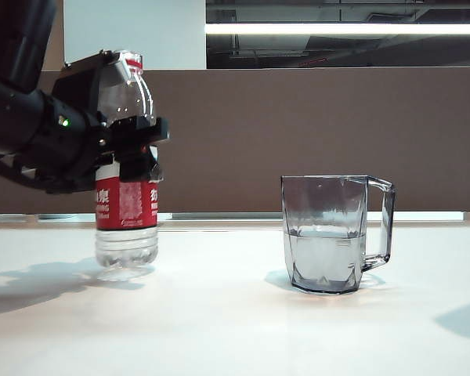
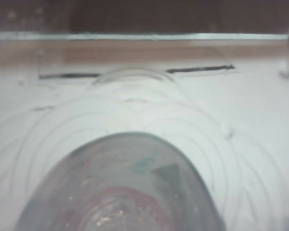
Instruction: Pick up the mineral water bottle with the left hand on the table and pour water into the mug until it's half full.
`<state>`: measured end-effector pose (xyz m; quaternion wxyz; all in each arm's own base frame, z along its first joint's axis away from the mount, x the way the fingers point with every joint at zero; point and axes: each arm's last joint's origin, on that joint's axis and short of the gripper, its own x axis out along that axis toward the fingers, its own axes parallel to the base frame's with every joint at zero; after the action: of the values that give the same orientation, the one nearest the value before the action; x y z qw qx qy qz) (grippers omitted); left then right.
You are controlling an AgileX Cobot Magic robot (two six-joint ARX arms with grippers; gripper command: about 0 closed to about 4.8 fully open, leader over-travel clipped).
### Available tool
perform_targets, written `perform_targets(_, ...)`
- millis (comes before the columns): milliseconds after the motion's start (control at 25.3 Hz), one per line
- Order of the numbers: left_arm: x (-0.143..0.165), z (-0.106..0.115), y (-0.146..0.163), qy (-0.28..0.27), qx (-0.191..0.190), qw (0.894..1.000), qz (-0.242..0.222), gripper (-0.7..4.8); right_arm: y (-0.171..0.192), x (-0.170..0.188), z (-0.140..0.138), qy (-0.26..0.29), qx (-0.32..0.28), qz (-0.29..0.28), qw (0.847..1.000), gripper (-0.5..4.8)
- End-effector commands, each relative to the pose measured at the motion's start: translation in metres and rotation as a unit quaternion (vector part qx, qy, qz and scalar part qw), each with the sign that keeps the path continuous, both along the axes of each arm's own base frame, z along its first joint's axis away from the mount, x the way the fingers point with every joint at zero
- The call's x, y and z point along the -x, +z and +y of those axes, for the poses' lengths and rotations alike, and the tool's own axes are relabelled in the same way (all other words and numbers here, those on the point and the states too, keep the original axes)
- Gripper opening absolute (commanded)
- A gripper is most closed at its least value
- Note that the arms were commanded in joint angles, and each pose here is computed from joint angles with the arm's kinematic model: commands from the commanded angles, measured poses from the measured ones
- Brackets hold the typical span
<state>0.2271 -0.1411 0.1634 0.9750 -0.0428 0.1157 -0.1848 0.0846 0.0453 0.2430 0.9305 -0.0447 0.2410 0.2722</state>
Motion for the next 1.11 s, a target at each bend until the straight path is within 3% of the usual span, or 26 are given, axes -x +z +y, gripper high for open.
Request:
perform_targets(40, 0.0016, 0.0019, 0.0026, 0.010, 0.007, 1.000, -0.020, 2.41, 0.0036, -0.0001, 0.0002, 0.003, -0.004, -0.010, 1.000, -0.02)
perform_targets(356, 0.0029, 0.0027, -0.0020, 0.004, -0.022, 1.000, -0.009, 2.50, 0.0037, -0.0001, 0.0002, 0.003, -0.004, -0.010, 1.000, -0.02)
perform_targets(475, 0.0030, 0.0023, -0.0018, 0.000, -0.021, 1.000, -0.010, 4.08, 0.0037, -0.0001, 0.0002, 0.003, -0.004, -0.010, 1.000, -0.02)
perform_targets(554, 0.0030, 0.0023, -0.0018, 0.000, -0.021, 1.000, -0.010, 4.51, 0.0037, -0.0001, 0.0002, 0.003, -0.004, -0.010, 1.000, -0.02)
perform_targets(989, 0.0069, 0.0036, 0.0018, -0.022, -0.037, 0.999, 0.001, 4.72, 0.0037, -0.0001, 0.0002, 0.003, -0.004, -0.010, 1.000, -0.02)
perform_targets(1108, 0.0105, 0.0058, 0.0025, -0.029, -0.071, 0.997, 0.011, 4.72, 0.0037, -0.0001, 0.0002, 0.003, -0.004, -0.010, 1.000, -0.02)
